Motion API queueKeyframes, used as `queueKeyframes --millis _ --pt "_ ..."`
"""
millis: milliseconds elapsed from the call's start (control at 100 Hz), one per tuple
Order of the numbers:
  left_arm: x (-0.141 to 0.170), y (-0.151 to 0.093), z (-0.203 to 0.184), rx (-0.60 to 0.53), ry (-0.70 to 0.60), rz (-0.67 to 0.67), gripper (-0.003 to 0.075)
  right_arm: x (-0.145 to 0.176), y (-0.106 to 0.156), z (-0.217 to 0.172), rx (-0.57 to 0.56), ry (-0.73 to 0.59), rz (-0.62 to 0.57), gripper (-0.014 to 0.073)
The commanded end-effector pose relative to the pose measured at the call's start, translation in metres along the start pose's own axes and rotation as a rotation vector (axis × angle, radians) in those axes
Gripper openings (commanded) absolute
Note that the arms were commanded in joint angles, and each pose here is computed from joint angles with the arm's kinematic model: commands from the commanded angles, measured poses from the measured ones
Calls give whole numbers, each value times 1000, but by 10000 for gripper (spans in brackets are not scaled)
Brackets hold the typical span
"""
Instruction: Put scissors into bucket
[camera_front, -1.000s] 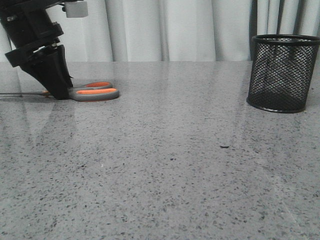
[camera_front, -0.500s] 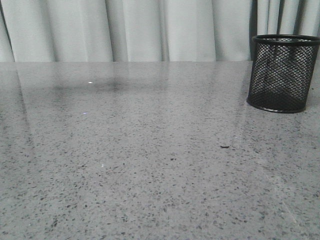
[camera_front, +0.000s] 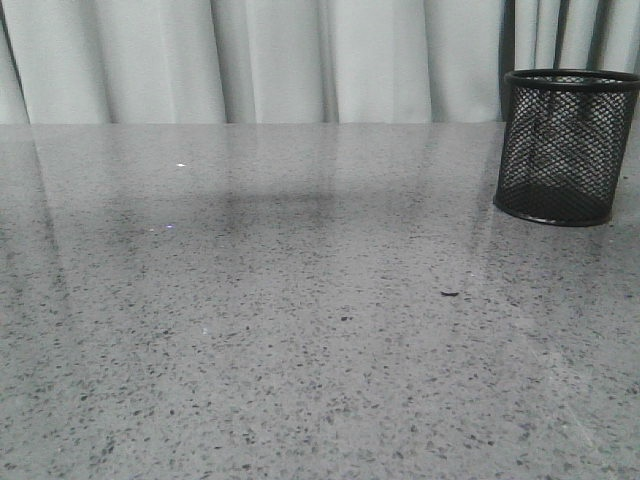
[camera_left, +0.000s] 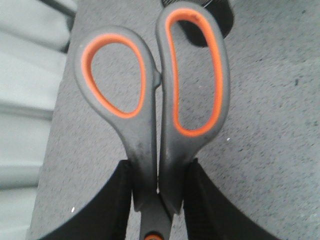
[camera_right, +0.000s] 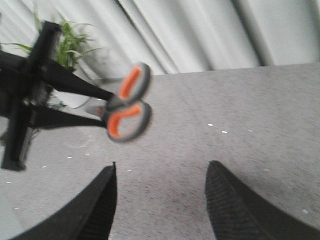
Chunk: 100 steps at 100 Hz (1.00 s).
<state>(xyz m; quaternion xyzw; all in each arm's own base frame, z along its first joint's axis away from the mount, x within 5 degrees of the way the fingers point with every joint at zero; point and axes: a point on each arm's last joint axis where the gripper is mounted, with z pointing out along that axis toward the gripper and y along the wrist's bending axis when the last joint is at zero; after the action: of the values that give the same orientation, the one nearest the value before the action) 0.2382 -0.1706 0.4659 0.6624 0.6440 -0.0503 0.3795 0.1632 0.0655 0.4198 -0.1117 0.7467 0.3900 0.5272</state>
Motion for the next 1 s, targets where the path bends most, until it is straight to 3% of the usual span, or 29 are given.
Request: queueKeyframes --millis 0,310,700,820,990 --pt "-23 -9 -25 -68 -127 22 -11 -18 10 1 -76 -59 10 357" --pt "-54 -29 -22 -61 -238 82 -11 -30 7 18 -165 20 30 357" --pt "-64 -31 -21 -81 -288 76 -11 -33 2 29 -230 35 53 352" --pt "-65 -31 -21 -88 -297 73 -11 -35 2 31 -259 15 51 237" --pt "-65 -30 -22 -93 -304 65 -6 -35 2 31 -268 11 46 -79"
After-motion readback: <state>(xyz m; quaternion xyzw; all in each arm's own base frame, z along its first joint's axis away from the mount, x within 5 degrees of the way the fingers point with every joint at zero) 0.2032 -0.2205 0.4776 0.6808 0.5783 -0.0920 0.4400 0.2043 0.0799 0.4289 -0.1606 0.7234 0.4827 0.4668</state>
